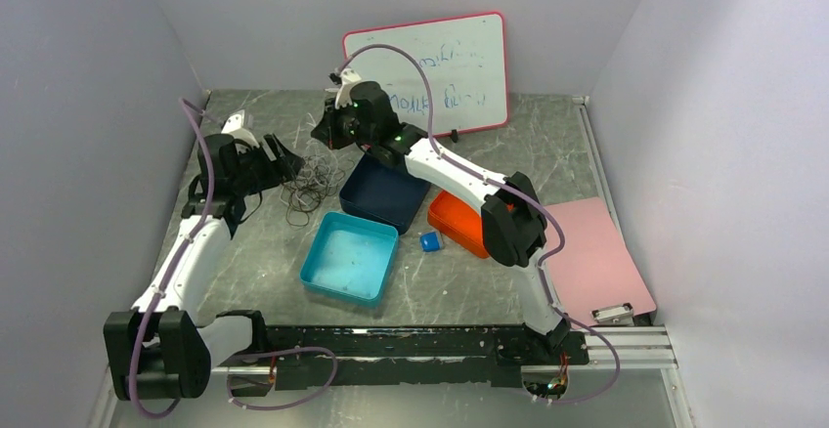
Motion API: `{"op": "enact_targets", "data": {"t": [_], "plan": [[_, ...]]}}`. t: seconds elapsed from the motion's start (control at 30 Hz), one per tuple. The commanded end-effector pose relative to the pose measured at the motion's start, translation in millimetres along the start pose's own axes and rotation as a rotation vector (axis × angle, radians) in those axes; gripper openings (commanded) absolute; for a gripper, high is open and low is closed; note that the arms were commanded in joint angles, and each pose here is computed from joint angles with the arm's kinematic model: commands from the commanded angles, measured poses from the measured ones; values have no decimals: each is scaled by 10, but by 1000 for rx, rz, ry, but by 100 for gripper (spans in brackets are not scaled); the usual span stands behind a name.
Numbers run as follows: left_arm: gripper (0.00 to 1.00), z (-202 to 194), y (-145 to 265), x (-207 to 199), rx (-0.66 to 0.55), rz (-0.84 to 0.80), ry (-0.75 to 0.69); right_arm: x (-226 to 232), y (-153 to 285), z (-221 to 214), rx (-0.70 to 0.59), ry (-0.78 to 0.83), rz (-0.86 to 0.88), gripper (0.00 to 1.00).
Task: Untangle the cables
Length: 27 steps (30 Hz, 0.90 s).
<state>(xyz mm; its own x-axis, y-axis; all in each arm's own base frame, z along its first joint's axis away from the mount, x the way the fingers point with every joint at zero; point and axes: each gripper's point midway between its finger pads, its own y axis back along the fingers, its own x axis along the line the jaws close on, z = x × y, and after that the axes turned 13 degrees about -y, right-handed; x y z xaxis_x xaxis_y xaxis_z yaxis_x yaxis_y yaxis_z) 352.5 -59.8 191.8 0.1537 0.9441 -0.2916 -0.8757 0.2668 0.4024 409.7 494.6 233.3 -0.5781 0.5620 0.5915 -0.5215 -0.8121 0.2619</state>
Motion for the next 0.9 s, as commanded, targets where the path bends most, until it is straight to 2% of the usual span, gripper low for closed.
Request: {"op": "enact_targets", "data": {"t": [0.0, 0.13, 0.4, 0.5, 0.67, 0.87], "plan": [[74, 365, 34, -139, -99, -78, -51, 129, 74, 34, 30, 46, 75, 0], [72, 467, 130, -169, -148, -94, -110, 55, 103, -23, 53, 81, 85, 0], [74, 338, 30, 3, -100, -65, -335, 81, 195, -39, 89, 99, 173, 0], [75, 451, 48, 83, -201, -13, -404, 91, 209, -88, 114, 125, 190, 0], [72, 632, 210, -87, -479, -64, -724, 66, 224, -178, 154, 178, 211, 0], [70, 478, 188, -245, -524, -173, -968, 42, 229, -290, 192, 226, 242, 0]]}}
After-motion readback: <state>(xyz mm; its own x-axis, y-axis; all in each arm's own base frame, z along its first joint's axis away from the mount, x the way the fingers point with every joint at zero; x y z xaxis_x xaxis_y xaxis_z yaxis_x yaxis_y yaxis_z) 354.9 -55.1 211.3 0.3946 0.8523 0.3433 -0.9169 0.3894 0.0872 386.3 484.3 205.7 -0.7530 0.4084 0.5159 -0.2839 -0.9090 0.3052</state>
